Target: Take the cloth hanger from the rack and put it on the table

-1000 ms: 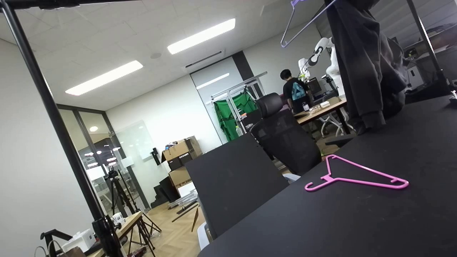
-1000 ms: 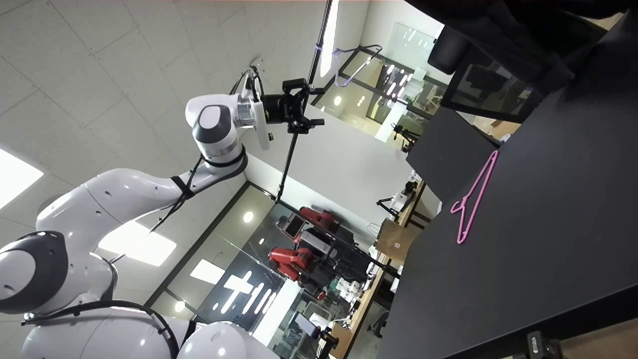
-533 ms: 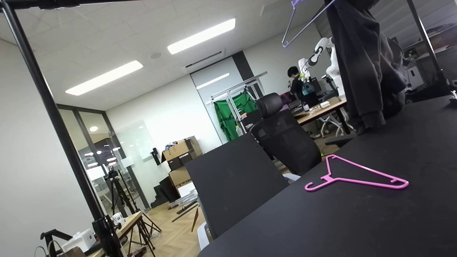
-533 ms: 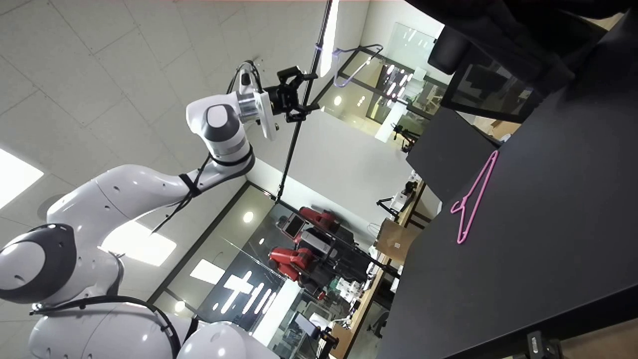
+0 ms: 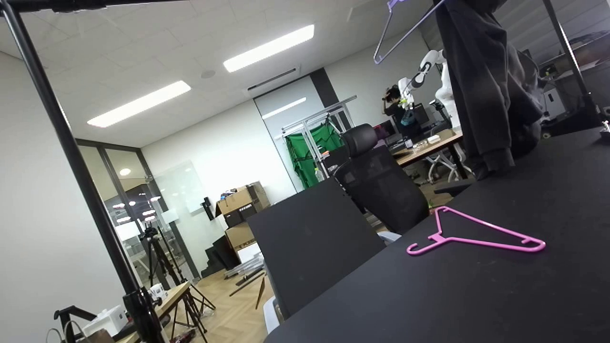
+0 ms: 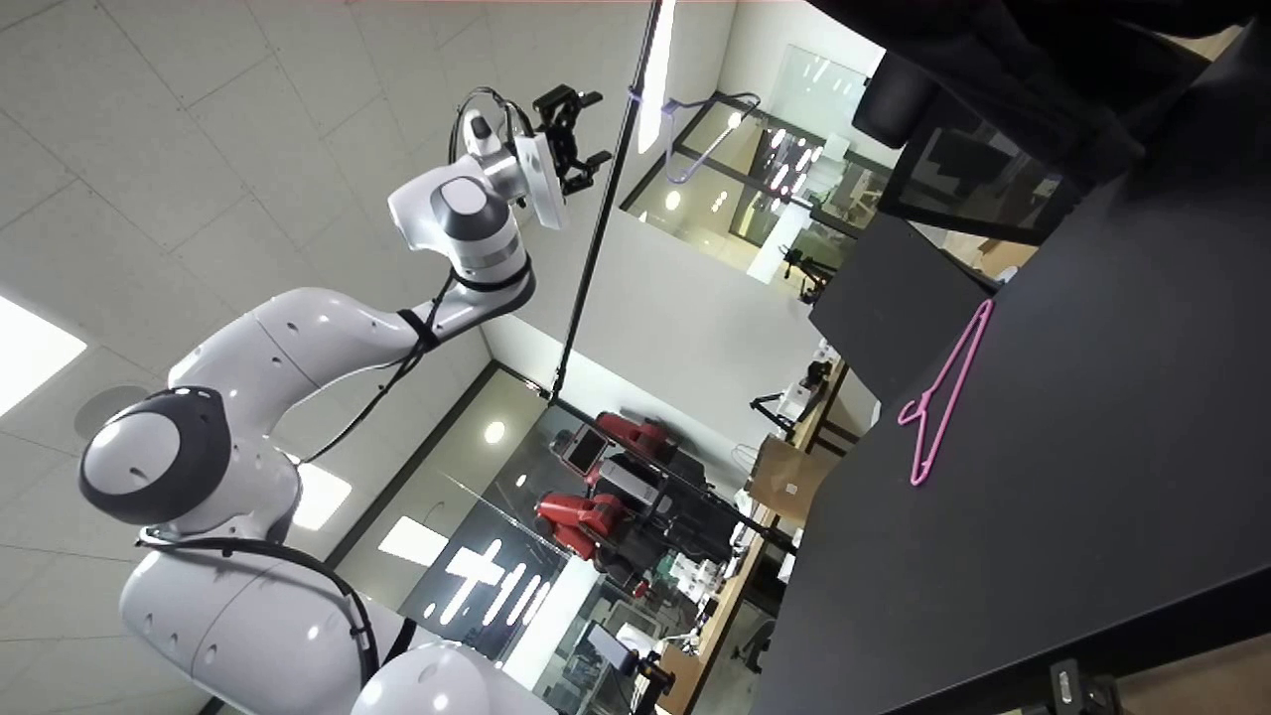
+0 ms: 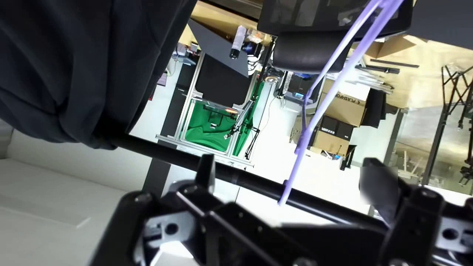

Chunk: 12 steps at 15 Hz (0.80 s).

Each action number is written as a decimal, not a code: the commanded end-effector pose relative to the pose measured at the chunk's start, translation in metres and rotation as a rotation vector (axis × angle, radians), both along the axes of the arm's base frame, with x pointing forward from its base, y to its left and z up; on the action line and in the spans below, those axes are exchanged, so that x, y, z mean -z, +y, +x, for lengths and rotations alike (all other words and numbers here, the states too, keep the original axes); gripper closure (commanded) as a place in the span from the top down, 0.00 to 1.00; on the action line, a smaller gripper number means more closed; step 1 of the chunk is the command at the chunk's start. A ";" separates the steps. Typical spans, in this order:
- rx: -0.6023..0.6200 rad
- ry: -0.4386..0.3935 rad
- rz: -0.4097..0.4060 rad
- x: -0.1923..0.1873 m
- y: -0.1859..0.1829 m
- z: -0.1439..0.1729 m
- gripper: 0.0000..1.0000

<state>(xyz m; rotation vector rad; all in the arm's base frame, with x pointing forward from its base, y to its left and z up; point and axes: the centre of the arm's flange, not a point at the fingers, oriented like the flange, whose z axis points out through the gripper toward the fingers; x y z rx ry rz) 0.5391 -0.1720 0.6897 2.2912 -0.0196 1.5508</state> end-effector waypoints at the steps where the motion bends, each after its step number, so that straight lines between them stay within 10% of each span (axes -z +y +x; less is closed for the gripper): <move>1: 0.038 0.015 -0.012 -0.046 -0.019 0.068 1.00; 6: 0.065 0.143 0.014 -0.039 -0.021 0.114 1.00; 7: 0.042 0.116 -0.002 -0.019 -0.014 0.076 1.00; 12: 0.051 0.145 -0.001 -0.018 -0.016 0.098 1.00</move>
